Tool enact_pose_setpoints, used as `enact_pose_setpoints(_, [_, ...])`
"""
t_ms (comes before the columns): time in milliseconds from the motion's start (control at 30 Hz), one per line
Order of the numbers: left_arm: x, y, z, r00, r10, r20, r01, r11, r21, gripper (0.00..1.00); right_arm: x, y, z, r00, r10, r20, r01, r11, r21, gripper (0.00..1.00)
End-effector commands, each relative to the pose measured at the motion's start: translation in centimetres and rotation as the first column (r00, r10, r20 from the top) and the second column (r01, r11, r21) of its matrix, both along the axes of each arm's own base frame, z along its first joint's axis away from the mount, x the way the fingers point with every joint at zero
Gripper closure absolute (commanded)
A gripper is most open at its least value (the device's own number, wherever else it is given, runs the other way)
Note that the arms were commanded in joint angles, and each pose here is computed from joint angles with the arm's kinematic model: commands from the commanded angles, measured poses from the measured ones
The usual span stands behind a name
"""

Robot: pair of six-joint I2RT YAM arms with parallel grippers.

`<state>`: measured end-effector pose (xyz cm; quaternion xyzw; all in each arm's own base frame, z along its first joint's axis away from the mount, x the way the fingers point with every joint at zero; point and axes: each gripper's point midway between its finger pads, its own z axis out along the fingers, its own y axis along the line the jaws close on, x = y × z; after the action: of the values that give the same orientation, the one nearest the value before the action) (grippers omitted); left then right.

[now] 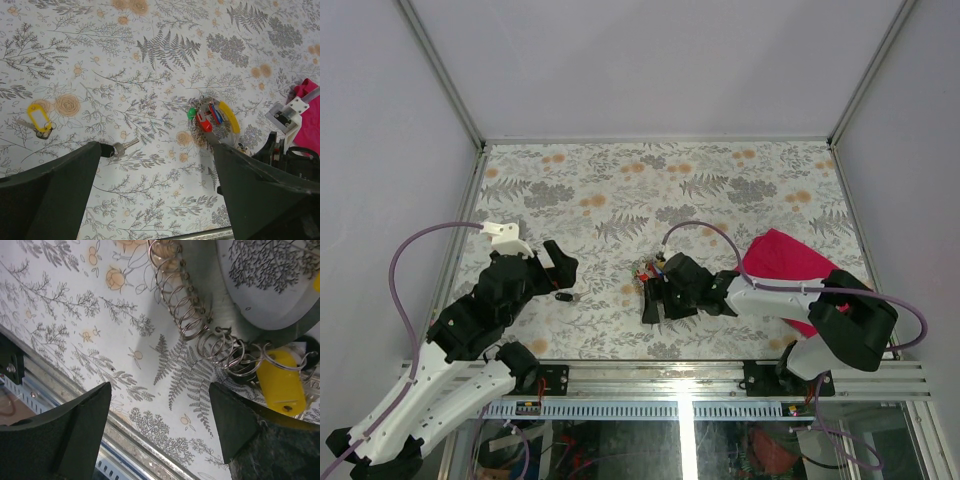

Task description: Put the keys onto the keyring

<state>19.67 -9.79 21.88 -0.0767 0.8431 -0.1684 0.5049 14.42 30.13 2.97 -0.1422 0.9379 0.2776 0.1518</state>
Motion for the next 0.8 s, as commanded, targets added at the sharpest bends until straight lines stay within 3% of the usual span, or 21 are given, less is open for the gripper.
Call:
enact_pose_setpoints(0, [0.6, -0.3, 0.7, 0.999, -0.002, 0.039, 0.003, 1.0, -0.011, 0.0, 2.4, 0.2, -0.3, 0.99, -0.114, 0.084, 0.115, 0.993, -0.008, 0.13])
enact_pose_setpoints(267, [1.1, -1.0, 0.6, 0.999, -0.041, 0.029, 0.04, 0.999, 0.021, 0.0, 4.8, -3.3, -1.4, 0.959, -0.206, 0.197, 0.232, 0.965, -0.119, 0.01])
enact_pose_setpoints(500, [2.2, -2.7, -0.5, 0.995, -0.092, -0.029, 0.094, 0.994, 0.062, 0.0, 9.3, -4.2, -0.1, 0.948, -0.234, 0.216, 0.238, 0.971, 0.007, 0.0])
enact_pose_setpoints(767, [3.7, -5.8, -1.1, 0.98, -0.197, -0.035, 0.198, 0.979, 0.05, 0.0, 15.9, -3.1, 2.6, 0.964, -0.159, 0.213, 0.123, 0.977, 0.173, 0.0])
